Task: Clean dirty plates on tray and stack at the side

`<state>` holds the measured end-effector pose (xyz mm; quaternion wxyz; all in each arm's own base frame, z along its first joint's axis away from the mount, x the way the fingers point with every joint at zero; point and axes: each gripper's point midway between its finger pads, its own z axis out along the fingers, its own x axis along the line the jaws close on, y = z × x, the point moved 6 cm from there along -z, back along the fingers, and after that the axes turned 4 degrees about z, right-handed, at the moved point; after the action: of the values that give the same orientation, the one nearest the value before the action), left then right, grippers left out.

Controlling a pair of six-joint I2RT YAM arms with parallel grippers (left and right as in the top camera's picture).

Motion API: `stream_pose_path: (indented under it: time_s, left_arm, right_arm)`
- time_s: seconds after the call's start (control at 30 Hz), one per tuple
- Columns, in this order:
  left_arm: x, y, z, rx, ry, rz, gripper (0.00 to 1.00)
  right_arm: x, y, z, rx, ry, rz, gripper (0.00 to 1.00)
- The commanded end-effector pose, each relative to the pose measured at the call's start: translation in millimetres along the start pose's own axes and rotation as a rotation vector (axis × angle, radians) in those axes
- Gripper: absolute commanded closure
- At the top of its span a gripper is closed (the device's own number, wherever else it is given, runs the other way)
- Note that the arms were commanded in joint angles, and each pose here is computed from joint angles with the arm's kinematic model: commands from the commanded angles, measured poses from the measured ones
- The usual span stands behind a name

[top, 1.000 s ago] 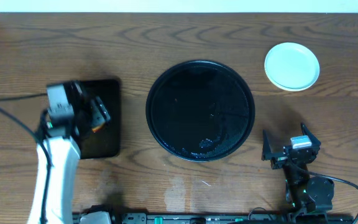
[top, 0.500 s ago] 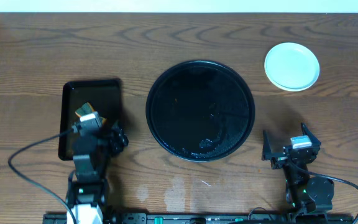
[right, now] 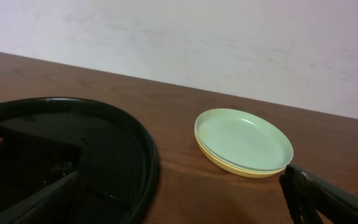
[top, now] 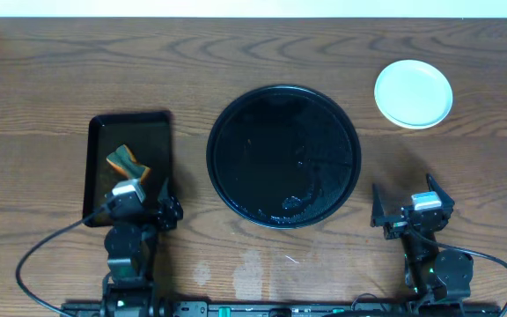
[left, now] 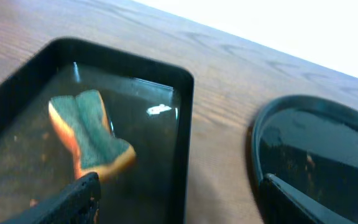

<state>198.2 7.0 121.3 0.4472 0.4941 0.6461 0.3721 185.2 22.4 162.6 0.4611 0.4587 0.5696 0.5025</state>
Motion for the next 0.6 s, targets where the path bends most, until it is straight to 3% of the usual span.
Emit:
stream_pose_path:
  time_s: [0.0,0.13,0.37,0.57]
  left_arm:
    - [-1,-2,-4,-0.024,-0.001,0.024,0.18]
    - [1,-5,-10,-0.02,0.011,0.026,0.18]
    - [-4,18,-21,-0.173,-0.019,0.054,0.18]
    - [-6,18,-21,-0.17,-0.033,0.057,0.18]
  right_arm:
    - [1,0,0,-0.001,0.005,-0.008,0.01]
    - [1,0,0,-0.001,0.005,-0.008,0.01]
    - [1,0,0,-0.001,0.005,-0.008,0.01]
    - [1,0,0,-0.001,0.005,-0.008,0.01]
